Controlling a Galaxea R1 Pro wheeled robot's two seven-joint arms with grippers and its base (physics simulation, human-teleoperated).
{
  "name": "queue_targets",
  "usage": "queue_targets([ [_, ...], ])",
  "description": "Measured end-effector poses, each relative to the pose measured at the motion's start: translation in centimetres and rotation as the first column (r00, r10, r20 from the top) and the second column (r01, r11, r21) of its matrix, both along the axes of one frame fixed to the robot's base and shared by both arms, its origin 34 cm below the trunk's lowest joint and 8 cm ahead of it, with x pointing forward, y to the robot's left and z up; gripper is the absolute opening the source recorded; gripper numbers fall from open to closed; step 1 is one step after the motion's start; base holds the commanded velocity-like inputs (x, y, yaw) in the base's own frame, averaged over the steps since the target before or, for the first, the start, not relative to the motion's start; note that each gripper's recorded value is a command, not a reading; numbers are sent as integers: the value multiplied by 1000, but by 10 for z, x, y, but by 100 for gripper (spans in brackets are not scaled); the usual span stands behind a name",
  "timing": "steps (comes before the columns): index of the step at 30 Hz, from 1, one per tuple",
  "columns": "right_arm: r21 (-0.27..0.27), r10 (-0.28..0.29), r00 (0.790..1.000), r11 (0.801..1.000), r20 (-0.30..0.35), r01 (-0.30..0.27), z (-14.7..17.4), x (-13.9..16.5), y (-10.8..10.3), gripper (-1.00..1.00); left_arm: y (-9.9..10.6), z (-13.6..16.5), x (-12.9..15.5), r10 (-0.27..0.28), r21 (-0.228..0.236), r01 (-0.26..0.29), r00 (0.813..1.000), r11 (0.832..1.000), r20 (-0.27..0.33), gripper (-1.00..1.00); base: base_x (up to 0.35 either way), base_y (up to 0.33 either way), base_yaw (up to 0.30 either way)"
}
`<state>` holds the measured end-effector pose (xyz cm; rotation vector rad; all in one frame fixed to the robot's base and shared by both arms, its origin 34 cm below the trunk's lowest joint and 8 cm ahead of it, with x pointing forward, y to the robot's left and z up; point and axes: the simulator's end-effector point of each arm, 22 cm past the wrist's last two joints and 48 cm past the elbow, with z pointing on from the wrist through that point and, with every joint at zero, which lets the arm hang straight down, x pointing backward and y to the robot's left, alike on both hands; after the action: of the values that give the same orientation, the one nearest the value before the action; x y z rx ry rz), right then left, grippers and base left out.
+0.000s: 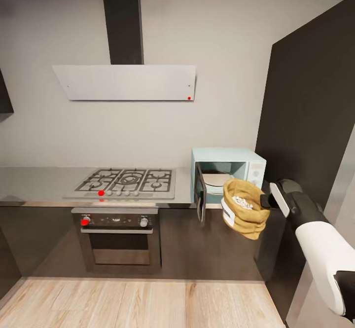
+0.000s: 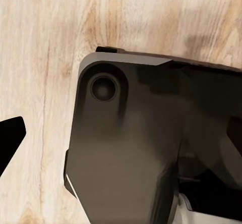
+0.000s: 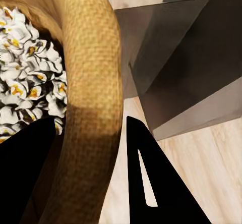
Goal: In the kitchen, take the popcorn bag from the countertop, put it into the microwave, and heat it until the popcorn is cooked so the cooked popcorn ends up inside the bag.
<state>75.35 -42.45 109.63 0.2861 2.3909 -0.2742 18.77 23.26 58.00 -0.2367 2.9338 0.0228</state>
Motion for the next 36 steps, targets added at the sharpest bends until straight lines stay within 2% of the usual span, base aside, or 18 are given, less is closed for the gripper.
queue_targets([
  [2,1,-2,1000,1000,2,2,3,2,0,-100,0,0,0,0,0,0,1000,1000,0,100,0,0,0],
  [6,4,-2,999,1000,44,2,34,16,6,-100,0,0,0,-1,0,1,1000,1000,0,100,0,0,0],
  [9,6,-21,1000,1000,20,21,40,20,2,-100,0,0,0,0,0,0,1000,1000,0,100,0,0,0],
  [12,4,-36,999,999,23,36,56,25,-2,-100,0,0,0,-1,0,1,1000,1000,0,100,0,0,0],
  [17,-9,-69,998,998,-13,69,58,23,-10,-100,0,0,0,-2,0,2,1000,1000,0,100,0,0,0],
  [21,-3,-76,997,997,-29,76,73,29,-5,-100,0,0,0,-1,0,1,1000,1000,0,100,0,0,0],
  [27,-33,-82,995,996,-60,80,69,28,8,-100,1,0,0,-1,1,1,1000,1000,0,100,0,0,0],
  [29,-33,-81,993,996,-89,78,60,26,12,-100,0,0,0,-1,2,1,1000,1000,0,100,0,0,0],
  [33,-25,-84,989,996,-124,81,66,24,13,-100,0,0,0,-1,1,1,1000,1000,0,100,0,0,0],
  [36,-21,-86,989,996,-124,84,77,26,12,-100,0,0,0,-1,2,1,1000,1000,0,100,0,0,0],
])
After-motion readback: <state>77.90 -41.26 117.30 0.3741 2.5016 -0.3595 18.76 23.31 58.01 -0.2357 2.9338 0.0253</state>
